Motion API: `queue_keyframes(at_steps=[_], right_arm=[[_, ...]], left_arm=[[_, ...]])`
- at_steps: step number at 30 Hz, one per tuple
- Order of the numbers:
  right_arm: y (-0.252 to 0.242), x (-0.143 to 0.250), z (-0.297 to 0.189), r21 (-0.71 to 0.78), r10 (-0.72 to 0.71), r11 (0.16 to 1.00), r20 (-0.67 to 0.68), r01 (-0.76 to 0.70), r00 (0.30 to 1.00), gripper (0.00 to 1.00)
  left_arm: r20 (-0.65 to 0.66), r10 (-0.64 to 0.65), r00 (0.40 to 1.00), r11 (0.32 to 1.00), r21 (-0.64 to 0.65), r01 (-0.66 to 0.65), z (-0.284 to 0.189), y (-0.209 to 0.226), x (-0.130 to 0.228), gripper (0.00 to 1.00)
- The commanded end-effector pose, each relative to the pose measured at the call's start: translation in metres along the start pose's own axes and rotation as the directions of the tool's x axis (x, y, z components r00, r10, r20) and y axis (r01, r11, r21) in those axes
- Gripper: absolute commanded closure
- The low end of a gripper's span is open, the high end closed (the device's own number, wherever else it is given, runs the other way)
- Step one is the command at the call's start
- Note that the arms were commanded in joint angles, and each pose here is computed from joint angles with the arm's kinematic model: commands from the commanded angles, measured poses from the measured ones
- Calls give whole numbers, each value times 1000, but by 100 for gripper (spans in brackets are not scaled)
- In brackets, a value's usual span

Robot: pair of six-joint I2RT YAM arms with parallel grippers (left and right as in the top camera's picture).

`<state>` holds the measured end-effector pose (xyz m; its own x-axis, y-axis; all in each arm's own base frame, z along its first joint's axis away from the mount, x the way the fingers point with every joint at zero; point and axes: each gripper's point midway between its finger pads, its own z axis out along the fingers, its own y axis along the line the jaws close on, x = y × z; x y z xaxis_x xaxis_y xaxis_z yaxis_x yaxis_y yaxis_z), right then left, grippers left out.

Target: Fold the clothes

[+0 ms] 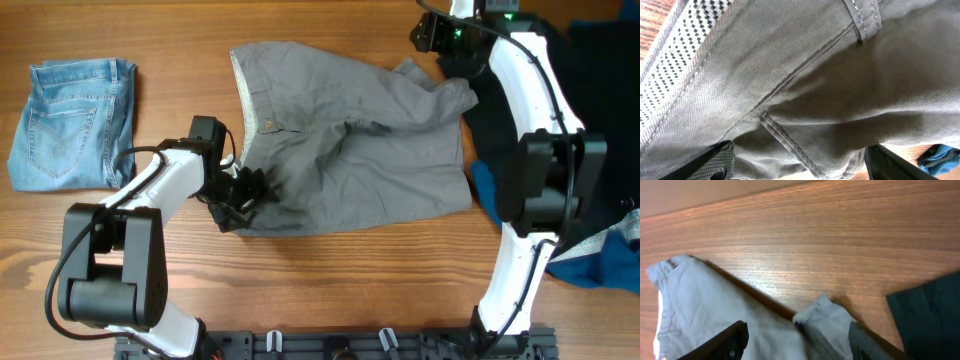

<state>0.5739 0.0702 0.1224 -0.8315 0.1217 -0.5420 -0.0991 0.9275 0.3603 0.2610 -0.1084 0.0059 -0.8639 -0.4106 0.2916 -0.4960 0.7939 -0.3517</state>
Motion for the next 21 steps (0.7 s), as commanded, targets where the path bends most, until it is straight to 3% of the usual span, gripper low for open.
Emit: queue_keyframes(at_steps=[1, 4, 7, 10, 12, 13, 14, 17, 20, 21], right_arm=[[-4, 29, 46, 8, -17, 1000, -69, 18, 997, 30], [-9, 47, 75, 32, -9, 999, -105, 13, 994, 31], [-35, 52, 84, 185, 81, 981, -87, -64, 993, 31], [-39, 56, 92, 192, 95, 978, -85, -77, 992, 32], [-41, 62, 99, 191, 117, 977, -96, -97, 989, 44], [-40, 64, 100, 185, 118, 978, -100, -97, 988, 57], [-39, 64, 101, 185, 115, 978, -101, -94, 988, 96], [-30, 45, 93, 151, 102, 984, -61, -92, 993, 96], [-22, -28, 44, 132, 55, 988, 146, -75, 988, 96], [-22, -66, 13, 137, 56, 986, 274, -96, 960, 96]], left_arm=[[10, 14, 1000, 995, -98, -13, 19, 25, -5, 16], [10, 14, 1000, 995, -99, -13, 19, 26, -5, 16], [10, 14, 1000, 995, -99, -13, 19, 26, -5, 16], [10, 14, 1000, 995, -98, -13, 19, 25, -5, 16], [10, 14, 1000, 995, -98, -13, 19, 25, -5, 16], [10, 14, 1000, 995, -99, -13, 19, 26, -5, 16], [10, 14, 1000, 995, -99, -13, 19, 26, -5, 16], [10, 14, 1000, 995, -99, -13, 19, 26, -5, 16], [10, 15, 1000, 995, -99, -13, 19, 26, -5, 16], [10, 14, 1000, 995, -99, -13, 19, 26, -5, 16]])
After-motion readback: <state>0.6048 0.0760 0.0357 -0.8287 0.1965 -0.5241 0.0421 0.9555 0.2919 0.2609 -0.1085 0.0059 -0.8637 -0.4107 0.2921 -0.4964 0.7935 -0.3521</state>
